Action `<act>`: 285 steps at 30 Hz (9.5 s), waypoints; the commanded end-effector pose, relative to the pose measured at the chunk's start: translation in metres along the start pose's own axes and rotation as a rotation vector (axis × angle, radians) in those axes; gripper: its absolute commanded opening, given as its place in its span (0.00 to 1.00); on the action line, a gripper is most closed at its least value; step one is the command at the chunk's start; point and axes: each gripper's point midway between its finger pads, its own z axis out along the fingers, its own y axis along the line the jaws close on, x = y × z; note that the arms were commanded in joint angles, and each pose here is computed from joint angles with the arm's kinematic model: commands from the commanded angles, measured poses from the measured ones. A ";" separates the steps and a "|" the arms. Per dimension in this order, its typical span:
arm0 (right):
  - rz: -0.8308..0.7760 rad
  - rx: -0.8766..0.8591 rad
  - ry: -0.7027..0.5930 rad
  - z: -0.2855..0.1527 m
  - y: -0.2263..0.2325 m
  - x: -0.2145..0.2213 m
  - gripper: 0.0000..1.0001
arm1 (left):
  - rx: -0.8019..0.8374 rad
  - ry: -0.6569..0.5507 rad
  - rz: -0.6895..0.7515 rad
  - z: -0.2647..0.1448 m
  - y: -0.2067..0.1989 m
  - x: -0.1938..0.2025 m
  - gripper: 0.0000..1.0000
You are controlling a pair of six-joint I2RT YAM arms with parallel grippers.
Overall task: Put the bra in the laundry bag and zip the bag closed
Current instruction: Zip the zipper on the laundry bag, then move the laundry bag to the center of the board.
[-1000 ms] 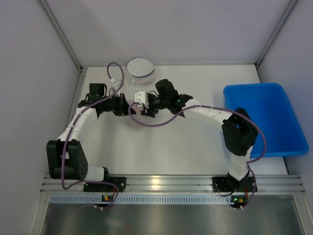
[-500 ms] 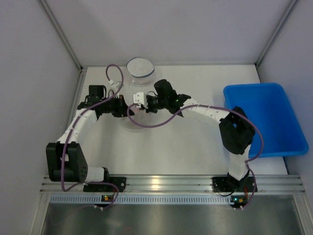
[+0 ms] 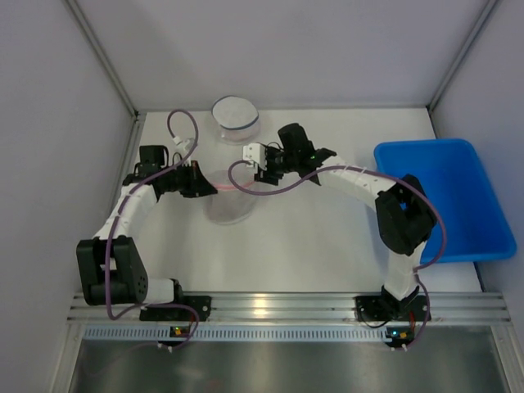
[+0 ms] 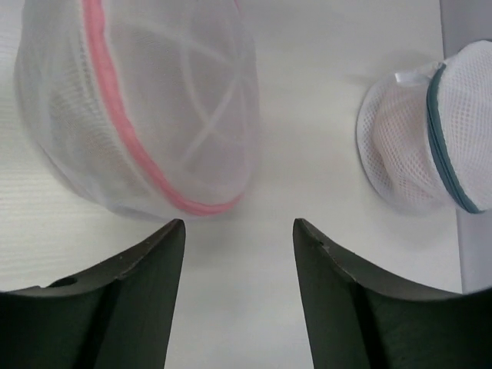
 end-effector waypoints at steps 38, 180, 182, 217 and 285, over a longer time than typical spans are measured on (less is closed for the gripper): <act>-0.041 -0.146 -0.153 0.026 0.047 -0.090 0.45 | 0.078 0.007 0.061 0.009 -0.045 -0.003 0.00; -0.151 0.028 -0.035 -0.022 0.005 -0.032 0.00 | 0.052 -0.062 0.015 -0.025 -0.043 -0.027 0.00; -0.166 0.048 -0.038 -0.022 -0.003 -0.036 0.09 | 0.067 -0.070 0.023 -0.026 -0.047 -0.033 0.00; 0.069 -0.143 -0.083 -0.008 0.044 -0.086 0.00 | 0.078 0.035 0.079 0.002 -0.081 -0.004 0.00; -0.167 0.871 0.265 -0.075 -0.206 0.025 0.99 | -0.250 0.001 -0.054 -0.033 0.041 -0.034 0.98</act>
